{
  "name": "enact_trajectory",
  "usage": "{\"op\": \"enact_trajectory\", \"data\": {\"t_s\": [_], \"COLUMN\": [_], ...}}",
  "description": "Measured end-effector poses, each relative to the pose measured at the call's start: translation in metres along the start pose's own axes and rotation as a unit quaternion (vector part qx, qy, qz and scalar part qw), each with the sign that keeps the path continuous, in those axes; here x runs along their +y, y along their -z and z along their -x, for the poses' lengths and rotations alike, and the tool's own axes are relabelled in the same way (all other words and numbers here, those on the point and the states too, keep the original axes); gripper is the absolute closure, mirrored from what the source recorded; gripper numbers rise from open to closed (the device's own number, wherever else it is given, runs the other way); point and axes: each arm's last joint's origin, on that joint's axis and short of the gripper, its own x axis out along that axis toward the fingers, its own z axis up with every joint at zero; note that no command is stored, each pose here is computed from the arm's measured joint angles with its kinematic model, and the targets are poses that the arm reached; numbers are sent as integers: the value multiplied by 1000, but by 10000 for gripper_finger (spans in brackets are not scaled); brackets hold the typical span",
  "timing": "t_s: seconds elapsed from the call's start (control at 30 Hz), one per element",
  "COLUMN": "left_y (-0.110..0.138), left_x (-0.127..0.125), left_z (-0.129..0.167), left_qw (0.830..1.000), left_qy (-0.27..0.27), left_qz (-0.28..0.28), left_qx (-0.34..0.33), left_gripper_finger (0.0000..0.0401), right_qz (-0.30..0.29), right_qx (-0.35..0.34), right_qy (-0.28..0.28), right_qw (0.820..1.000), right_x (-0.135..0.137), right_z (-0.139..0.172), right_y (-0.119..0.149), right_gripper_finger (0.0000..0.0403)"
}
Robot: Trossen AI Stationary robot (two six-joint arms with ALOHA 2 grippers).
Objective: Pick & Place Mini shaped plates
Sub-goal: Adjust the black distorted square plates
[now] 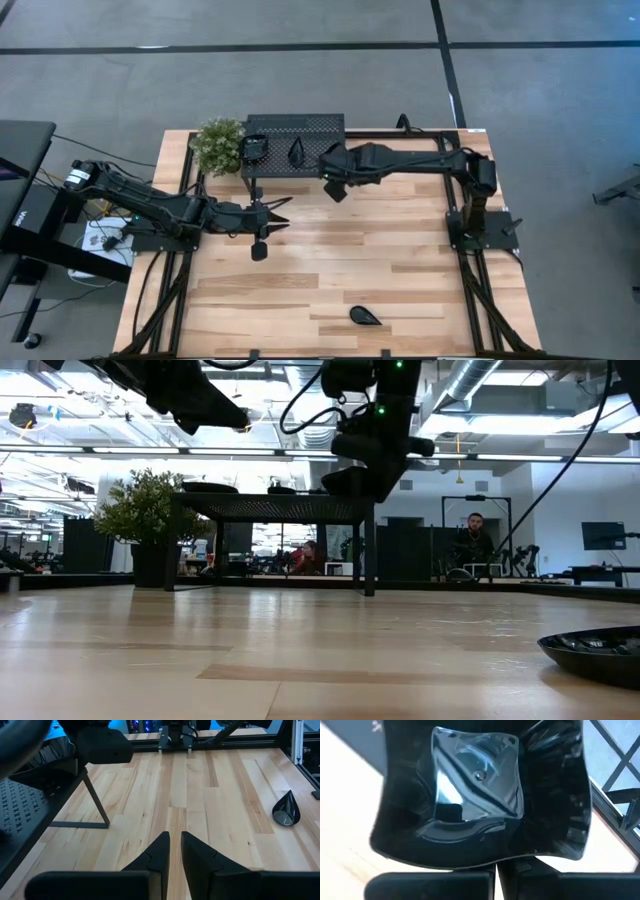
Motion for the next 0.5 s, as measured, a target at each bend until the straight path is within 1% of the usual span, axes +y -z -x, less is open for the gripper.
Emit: {"op": "enact_trajectory", "data": {"t_s": [0.07, 0.23, 0.4, 0.5], "left_y": [0, 0, 0, 0], "left_x": [0, 0, 0, 0], "left_z": [0, 0, 0, 0], "left_qw": [1000, 1000, 1000, 1000], "left_qy": [0, 0, 0, 0], "left_qz": [0, 0, 0, 0], "left_qx": [0, 0, 0, 0], "left_gripper_finger": [352, 352, 352, 352], "right_qz": [-4, 11, 34, 35], "right_qx": [-2, -4, 0, -9], "right_qy": [0, 0, -4, -10], "right_qw": [1000, 1000, 999, 999], "right_x": [-3, -4, 2, 2], "right_z": [-2, -3, 3, 10], "right_y": [-2, -4, 2, 3], "right_gripper_finger": [402, 403, 403, 403]}}
